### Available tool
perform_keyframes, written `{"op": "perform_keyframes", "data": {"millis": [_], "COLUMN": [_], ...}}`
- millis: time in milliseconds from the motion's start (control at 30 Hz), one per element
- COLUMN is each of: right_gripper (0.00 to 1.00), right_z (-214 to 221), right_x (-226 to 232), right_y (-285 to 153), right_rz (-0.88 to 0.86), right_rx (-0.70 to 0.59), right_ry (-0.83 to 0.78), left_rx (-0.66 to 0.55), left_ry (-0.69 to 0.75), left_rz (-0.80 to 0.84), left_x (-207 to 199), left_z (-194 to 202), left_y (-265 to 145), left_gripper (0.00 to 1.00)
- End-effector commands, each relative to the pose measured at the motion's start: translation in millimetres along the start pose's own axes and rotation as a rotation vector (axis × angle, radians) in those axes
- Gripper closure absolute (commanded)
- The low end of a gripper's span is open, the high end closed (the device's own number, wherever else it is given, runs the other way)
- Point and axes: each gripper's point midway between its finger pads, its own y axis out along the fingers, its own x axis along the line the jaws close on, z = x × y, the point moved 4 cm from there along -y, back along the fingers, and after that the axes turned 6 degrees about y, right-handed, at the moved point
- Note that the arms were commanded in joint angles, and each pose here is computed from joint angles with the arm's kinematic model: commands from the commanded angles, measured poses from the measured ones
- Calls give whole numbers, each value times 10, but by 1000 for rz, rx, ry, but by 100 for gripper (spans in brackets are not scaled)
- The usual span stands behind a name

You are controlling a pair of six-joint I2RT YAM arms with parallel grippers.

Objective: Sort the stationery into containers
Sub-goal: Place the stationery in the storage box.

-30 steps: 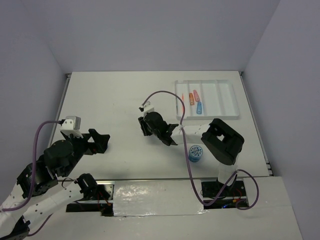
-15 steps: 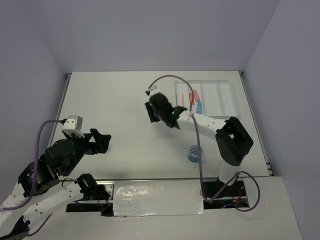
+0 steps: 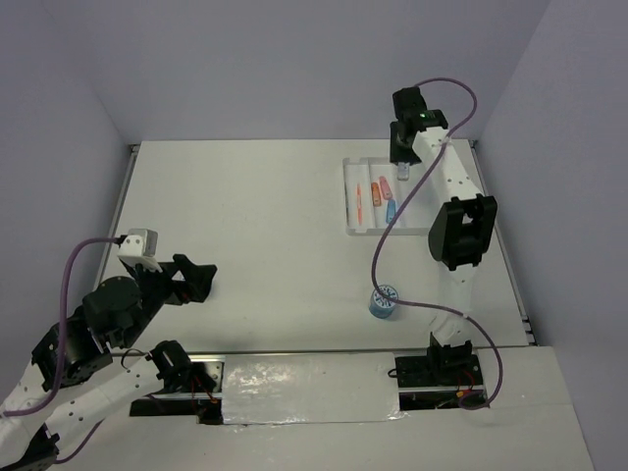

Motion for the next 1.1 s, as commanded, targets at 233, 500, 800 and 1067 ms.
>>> {"op": "perform_keyframes", "data": {"millis": [233,500,800,1067], "right_gripper": [100,99,64,15], "right_z": [448,747,612,290], "right_x": [-476,-487,-484,-487], "right_y": [592,931,890,469], "right_rz": [159,201,197,156], "right_rx": [239,327,263,150], "right_ry": [-30,-39,9,69], "left_rx": [-40,-46,-38,-33], "left_ry": [6,4,13,18], "left_rz": [59,66,72,78], "left_x": [-63,-63,-79,-95], "left_z": [-62,-65,-57,-53], "left_y": [-20,-35,-23,-14], "left_gripper": [1,1,1,1]}}
